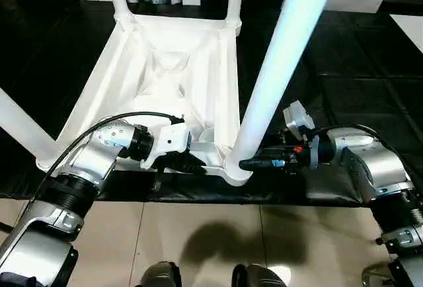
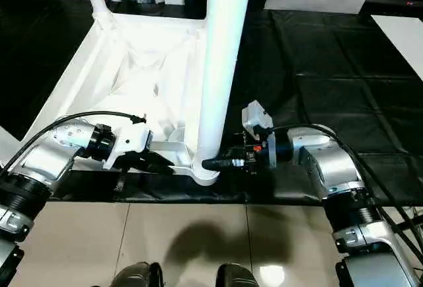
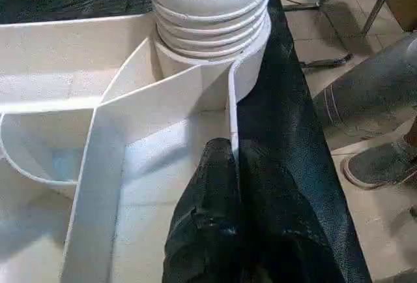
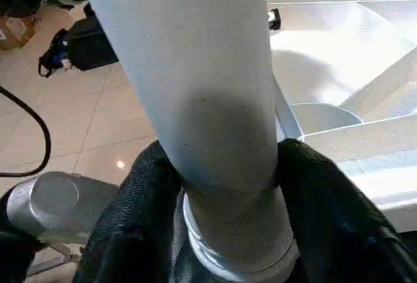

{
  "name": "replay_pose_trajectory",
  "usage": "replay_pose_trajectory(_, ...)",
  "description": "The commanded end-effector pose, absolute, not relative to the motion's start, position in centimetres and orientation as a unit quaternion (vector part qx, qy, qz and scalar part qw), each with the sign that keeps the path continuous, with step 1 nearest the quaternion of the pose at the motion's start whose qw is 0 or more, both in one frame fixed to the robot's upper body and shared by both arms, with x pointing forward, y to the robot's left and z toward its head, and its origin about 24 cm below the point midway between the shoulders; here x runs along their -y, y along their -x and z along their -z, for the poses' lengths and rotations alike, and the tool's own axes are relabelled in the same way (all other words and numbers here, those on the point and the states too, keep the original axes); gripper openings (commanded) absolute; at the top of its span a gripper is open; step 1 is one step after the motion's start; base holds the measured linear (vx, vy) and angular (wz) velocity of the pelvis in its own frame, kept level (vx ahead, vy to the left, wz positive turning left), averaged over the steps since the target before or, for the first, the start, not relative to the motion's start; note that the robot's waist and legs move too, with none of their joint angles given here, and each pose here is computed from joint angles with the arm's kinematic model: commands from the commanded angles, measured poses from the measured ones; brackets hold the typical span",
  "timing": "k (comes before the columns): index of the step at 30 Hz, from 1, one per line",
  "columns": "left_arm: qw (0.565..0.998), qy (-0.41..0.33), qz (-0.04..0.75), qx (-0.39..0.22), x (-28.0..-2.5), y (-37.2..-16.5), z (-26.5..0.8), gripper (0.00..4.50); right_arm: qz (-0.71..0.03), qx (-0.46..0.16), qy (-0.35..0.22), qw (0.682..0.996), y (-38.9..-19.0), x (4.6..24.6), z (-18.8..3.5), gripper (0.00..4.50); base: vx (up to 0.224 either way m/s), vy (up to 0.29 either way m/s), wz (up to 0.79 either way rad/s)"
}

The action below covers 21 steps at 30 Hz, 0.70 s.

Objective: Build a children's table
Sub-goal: Rotate leg to tighten

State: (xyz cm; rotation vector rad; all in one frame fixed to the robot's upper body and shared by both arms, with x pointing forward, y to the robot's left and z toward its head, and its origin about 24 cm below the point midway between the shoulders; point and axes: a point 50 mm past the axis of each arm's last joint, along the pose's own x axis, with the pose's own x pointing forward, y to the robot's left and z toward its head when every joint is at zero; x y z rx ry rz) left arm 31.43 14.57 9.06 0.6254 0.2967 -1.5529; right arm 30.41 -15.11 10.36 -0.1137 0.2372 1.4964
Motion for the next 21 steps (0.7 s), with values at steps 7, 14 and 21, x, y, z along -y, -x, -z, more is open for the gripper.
replay_pose_trajectory(7,0.685,-0.258,0.666,-0.144,-13.9,-31.7,-9.0,0.00,-0.681,-0.115,0.035,0.722,-29.4,13.9,-9.2,1.98,0.000,0.000,0.00)
replay_pose_trajectory(14,0.763,-0.214,0.596,-0.133,-11.6,-33.0,-9.7,0.00,-0.524,-0.119,0.021,0.843,-29.6,11.7,-7.2,1.94,0.000,0.000,0.00)
replay_pose_trajectory(21,0.824,-0.188,0.522,-0.120,-8.0,-34.3,-10.1,0.00,-0.346,-0.110,-0.018,0.932,-30.7,9.0,-6.1,1.92,0.000,0.000,0.00)
